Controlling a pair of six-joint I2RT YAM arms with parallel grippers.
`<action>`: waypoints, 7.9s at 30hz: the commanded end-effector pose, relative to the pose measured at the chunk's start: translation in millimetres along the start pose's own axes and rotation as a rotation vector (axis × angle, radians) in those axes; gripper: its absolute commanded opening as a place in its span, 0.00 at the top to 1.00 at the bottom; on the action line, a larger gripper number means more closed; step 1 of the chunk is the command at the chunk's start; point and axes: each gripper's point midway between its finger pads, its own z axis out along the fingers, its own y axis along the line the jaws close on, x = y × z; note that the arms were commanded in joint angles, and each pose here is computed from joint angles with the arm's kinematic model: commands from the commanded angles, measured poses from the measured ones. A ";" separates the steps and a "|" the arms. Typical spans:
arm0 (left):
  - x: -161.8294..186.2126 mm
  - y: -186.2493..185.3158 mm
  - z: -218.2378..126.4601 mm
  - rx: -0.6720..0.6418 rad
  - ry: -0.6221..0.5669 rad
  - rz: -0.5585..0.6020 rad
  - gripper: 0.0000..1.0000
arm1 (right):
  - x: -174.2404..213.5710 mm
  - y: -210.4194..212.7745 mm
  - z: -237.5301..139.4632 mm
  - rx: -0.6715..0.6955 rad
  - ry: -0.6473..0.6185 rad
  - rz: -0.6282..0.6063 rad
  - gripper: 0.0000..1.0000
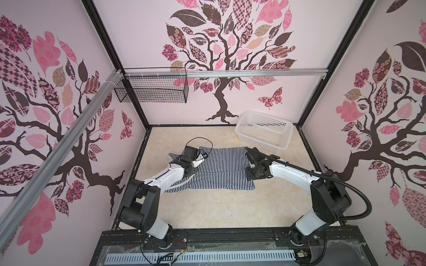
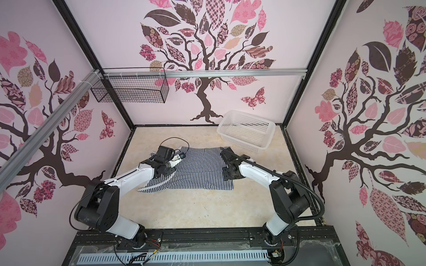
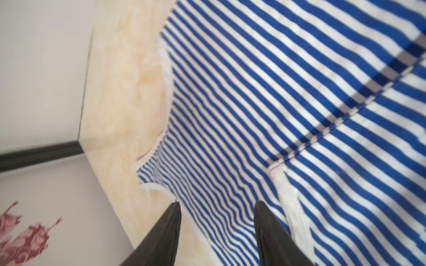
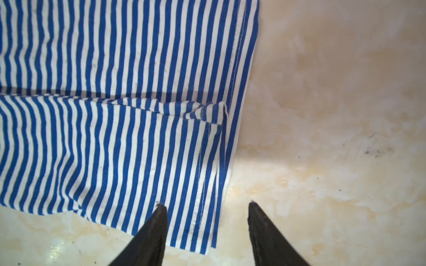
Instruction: Fold and stack the tank tops
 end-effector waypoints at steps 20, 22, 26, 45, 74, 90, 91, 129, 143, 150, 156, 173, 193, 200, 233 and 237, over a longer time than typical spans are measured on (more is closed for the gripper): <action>152.6 -20.3 -29.9 0.193 0.044 -0.440 0.42 | 65.9 1.3 -19.5 -0.203 0.000 0.126 0.38; 152.9 -24.4 -27.1 0.224 0.040 -0.449 0.42 | 67.2 0.8 -19.3 -0.204 -0.002 0.128 0.38; 154.4 -33.0 -20.7 0.278 0.044 -0.461 0.38 | 69.9 -0.2 -17.8 -0.202 0.002 0.132 0.38; 167.3 -41.9 -18.5 0.349 0.074 -0.469 0.82 | 70.8 -1.5 -17.0 -0.199 -0.003 0.132 0.42; 166.1 -19.7 -8.2 0.324 0.073 -0.455 0.98 | 72.0 7.3 9.4 -0.229 0.015 0.143 0.42; 172.5 -21.8 -7.1 0.320 0.102 -0.431 0.99 | 76.1 7.9 18.1 -0.234 0.019 0.116 0.89; 172.9 -22.4 -7.1 0.322 0.104 -0.428 1.00 | 77.5 6.8 16.1 -0.232 0.021 0.113 0.93; 198.2 -95.8 -60.4 0.537 0.177 -0.159 1.00 | 178.1 -4.7 -19.8 -0.274 0.129 0.243 0.77; 168.6 -30.7 -77.5 0.302 0.082 -0.293 0.55 | 142.5 -2.5 -51.5 -0.275 0.011 0.255 0.44; 124.1 -46.1 -93.9 0.413 -0.009 -0.277 0.55 | 97.5 11.2 -57.3 -0.249 -0.070 0.218 0.72; 108.5 -77.0 -76.6 0.454 -0.001 -0.191 0.58 | 76.8 27.2 -37.6 -0.242 -0.068 0.198 0.85; 135.0 -107.4 -29.4 0.508 0.127 -0.129 0.60 | 64.1 -3.5 17.9 -0.145 -0.018 0.262 0.71; 80.9 -68.9 -61.8 0.522 -0.030 -0.257 0.55 | 58.9 13.7 -26.3 -0.265 -0.048 0.257 0.41; 41.7 -74.0 -42.3 0.599 -0.026 -0.237 0.54 | 84.2 28.3 -29.5 -0.268 -0.011 0.219 0.42; 26.0 -124.8 -3.4 0.842 0.101 -0.261 0.66 | 117.5 17.0 -25.8 -0.284 0.006 0.236 0.48; 28.0 -127.6 -3.5 0.844 0.104 -0.256 0.69 | 118.6 15.6 -25.2 -0.279 0.007 0.236 0.49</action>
